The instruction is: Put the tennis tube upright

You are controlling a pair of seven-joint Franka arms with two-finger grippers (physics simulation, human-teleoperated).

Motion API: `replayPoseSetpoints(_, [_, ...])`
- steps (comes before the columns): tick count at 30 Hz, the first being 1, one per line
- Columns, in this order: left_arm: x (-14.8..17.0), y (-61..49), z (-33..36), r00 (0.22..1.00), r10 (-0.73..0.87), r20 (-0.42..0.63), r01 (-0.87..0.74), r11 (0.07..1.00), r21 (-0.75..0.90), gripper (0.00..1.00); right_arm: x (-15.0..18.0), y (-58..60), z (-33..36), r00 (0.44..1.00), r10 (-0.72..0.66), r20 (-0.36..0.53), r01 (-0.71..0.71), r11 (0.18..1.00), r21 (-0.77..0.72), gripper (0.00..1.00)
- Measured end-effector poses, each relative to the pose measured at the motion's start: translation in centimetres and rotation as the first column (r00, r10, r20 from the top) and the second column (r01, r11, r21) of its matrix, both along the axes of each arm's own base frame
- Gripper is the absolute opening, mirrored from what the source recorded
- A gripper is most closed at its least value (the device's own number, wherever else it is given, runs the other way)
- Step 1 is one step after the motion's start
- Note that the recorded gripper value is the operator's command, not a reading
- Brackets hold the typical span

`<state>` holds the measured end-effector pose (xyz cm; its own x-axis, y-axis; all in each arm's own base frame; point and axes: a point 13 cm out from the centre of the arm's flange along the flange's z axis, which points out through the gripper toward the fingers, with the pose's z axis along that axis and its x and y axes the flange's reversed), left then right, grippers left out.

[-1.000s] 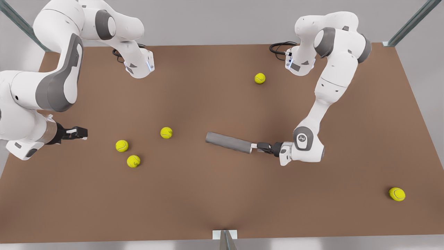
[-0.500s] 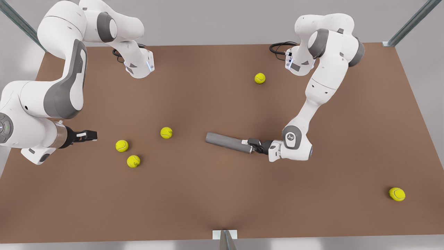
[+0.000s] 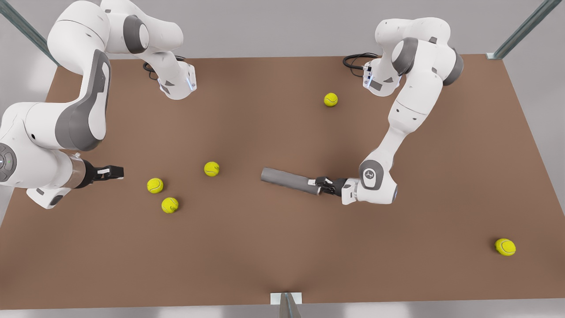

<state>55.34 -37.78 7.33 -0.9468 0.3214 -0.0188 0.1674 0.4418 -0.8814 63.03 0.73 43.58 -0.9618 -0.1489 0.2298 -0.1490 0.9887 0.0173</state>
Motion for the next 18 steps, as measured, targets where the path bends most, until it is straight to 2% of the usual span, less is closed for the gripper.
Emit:
replayPoseSetpoints(10, [1.2, 2.2, 1.1, 1.000, 0.000, 0.017, 0.000, 1.000, 0.012, 0.34, 0.0, 0.2, 0.1, 1.000, -0.002, 0.001, 0.002, 1.000, -0.002, 1.00])
replayPoseSetpoints(18, [3.6, 8.6, 6.2, 0.990, -0.079, 0.115, 0.064, 0.990, 0.125, 0.24, 0.0, -0.1, 0.1, 1.000, -0.008, 0.000, 0.008, 1.000, -0.005, 1.00])
